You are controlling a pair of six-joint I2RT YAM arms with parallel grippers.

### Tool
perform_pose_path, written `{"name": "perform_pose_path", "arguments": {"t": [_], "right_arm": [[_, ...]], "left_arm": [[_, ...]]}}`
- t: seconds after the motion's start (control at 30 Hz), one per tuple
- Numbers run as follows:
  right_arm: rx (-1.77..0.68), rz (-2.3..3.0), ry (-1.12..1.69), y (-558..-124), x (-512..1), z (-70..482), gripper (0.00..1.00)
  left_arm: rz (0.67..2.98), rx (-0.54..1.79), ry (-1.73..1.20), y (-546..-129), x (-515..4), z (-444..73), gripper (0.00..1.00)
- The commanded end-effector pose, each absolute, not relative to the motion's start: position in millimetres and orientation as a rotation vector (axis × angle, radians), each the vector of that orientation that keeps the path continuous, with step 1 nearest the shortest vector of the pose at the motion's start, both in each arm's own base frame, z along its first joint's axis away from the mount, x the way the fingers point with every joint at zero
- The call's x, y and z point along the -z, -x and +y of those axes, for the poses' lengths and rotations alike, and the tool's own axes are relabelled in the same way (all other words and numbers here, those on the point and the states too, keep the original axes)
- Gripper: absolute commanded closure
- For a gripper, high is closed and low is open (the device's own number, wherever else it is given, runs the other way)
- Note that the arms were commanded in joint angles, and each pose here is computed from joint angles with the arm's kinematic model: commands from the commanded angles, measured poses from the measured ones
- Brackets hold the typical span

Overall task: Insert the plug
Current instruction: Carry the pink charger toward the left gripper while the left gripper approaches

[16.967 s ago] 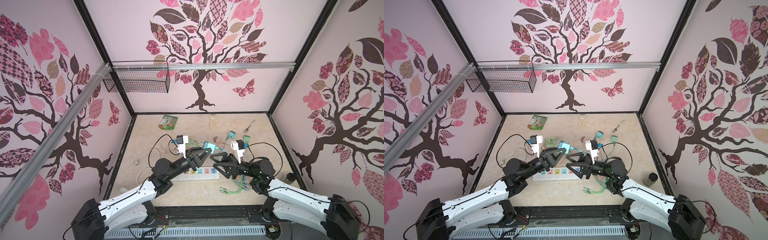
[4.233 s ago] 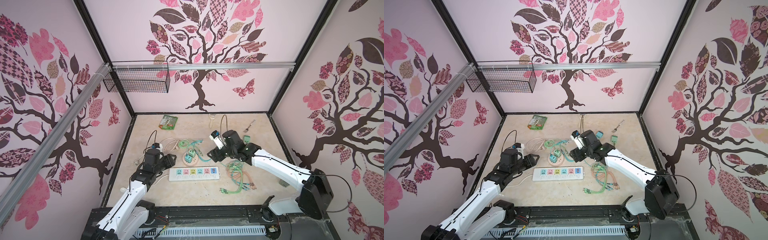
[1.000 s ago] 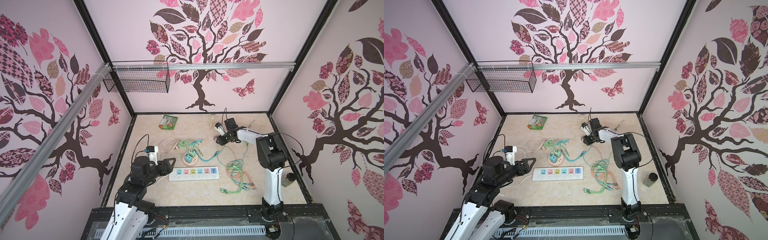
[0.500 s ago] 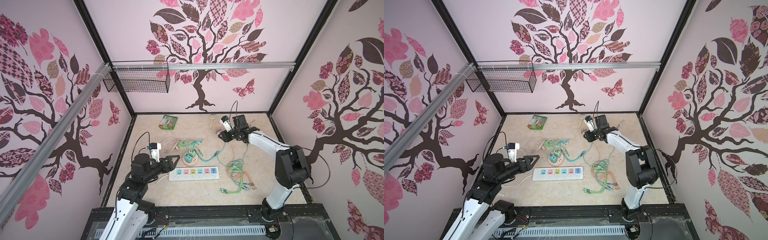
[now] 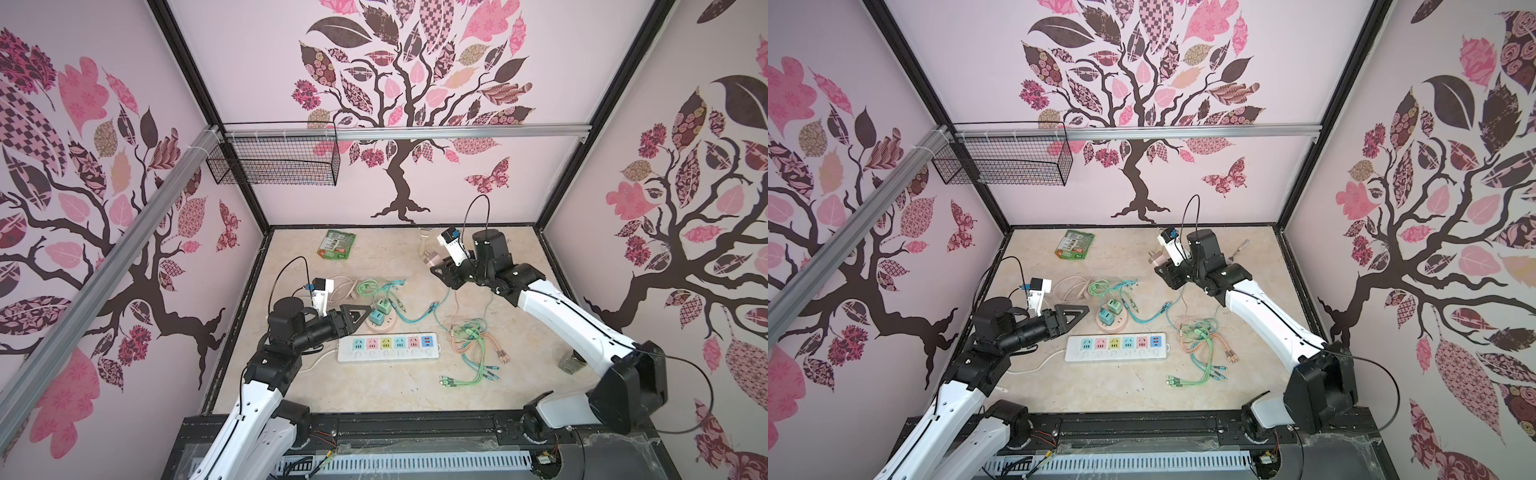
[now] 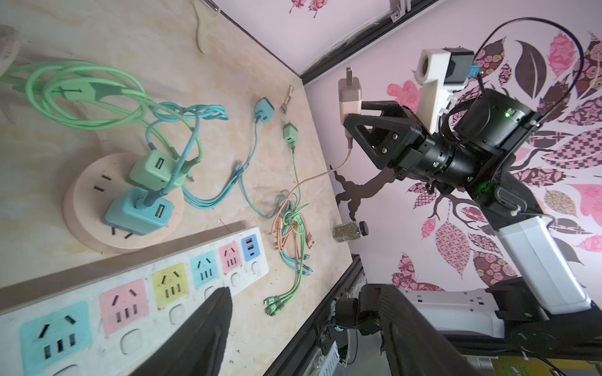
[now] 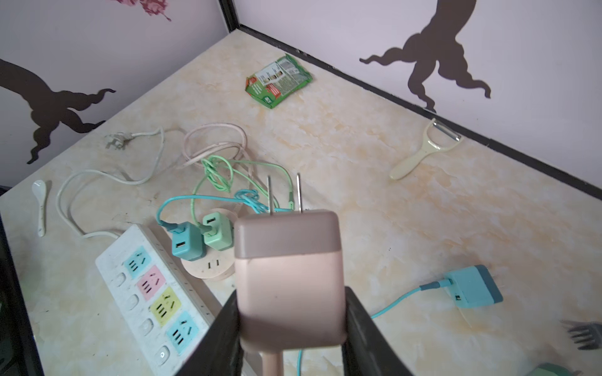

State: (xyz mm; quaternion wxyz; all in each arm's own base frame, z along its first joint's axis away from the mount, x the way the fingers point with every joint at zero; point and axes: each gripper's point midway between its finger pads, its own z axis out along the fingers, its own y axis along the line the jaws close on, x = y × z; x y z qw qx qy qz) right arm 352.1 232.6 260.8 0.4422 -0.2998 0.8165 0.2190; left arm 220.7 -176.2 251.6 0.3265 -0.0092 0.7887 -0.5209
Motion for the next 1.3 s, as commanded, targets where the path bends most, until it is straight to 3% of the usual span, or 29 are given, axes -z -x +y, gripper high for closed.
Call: {"name": "perform_pose_path", "arguments": {"t": [0.0,0.47,0.8,1.27], "right_arm": [[-0.583,1.981,0.739,-328,-281,228,0.77],[-0.708,1.887,0.869,-253,-297,245,0.77],[-0.731,1.862,0.973,-225,-297,263,0.77],[-0.782,1.841,1.056,-204,-294,279,0.76]], "left_arm": [[1.965,1.436,-0.079,-215,-294,-188,0.25],[1.955,1.560,-0.218,-207,-312,-235,0.25],[1.953,1.571,-0.379,-194,-322,-275,0.25],[1.954,1.575,-0.398,-201,-323,-288,0.29]]}}
